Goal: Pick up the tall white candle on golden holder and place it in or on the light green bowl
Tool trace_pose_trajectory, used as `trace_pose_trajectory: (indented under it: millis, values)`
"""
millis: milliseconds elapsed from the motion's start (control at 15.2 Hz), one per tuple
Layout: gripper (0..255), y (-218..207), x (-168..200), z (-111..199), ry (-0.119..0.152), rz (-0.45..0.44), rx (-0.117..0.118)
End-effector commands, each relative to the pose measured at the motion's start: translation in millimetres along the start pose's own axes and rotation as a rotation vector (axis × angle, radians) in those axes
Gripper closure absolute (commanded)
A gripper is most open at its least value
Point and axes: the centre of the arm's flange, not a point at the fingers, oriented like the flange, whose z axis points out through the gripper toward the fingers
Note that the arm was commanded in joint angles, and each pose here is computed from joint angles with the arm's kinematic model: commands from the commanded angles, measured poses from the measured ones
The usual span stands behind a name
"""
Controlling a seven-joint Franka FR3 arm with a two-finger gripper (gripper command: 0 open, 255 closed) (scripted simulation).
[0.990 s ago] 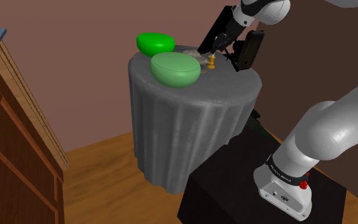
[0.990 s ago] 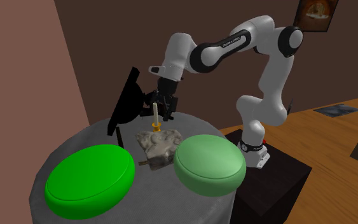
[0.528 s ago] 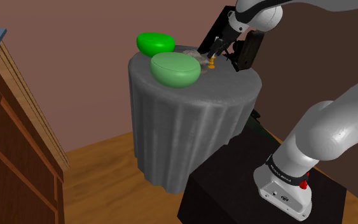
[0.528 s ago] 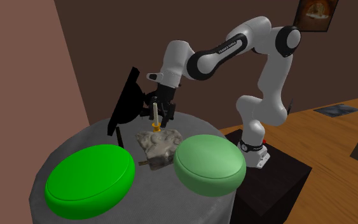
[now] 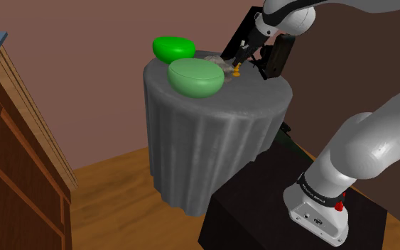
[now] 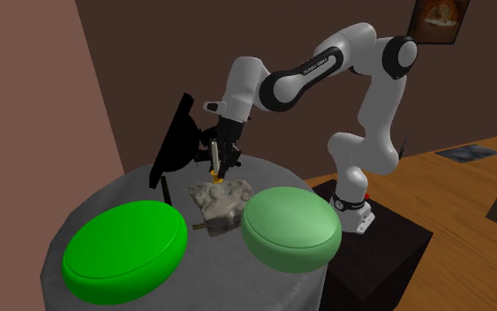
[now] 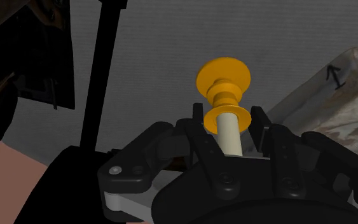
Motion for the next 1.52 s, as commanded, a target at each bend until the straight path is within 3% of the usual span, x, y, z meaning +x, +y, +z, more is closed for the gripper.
trace_pose_trajectory:
  millis: [0, 396, 1452]
  values:
    - [255, 0.0, 0.0, 0.0, 0.0, 0.0, 0.0]
    - [255, 0.0, 0.0, 0.0, 0.0, 0.0, 0.0]
    - [255, -5.2, 34.9, -76.7, 0.0, 0.0, 0.0]
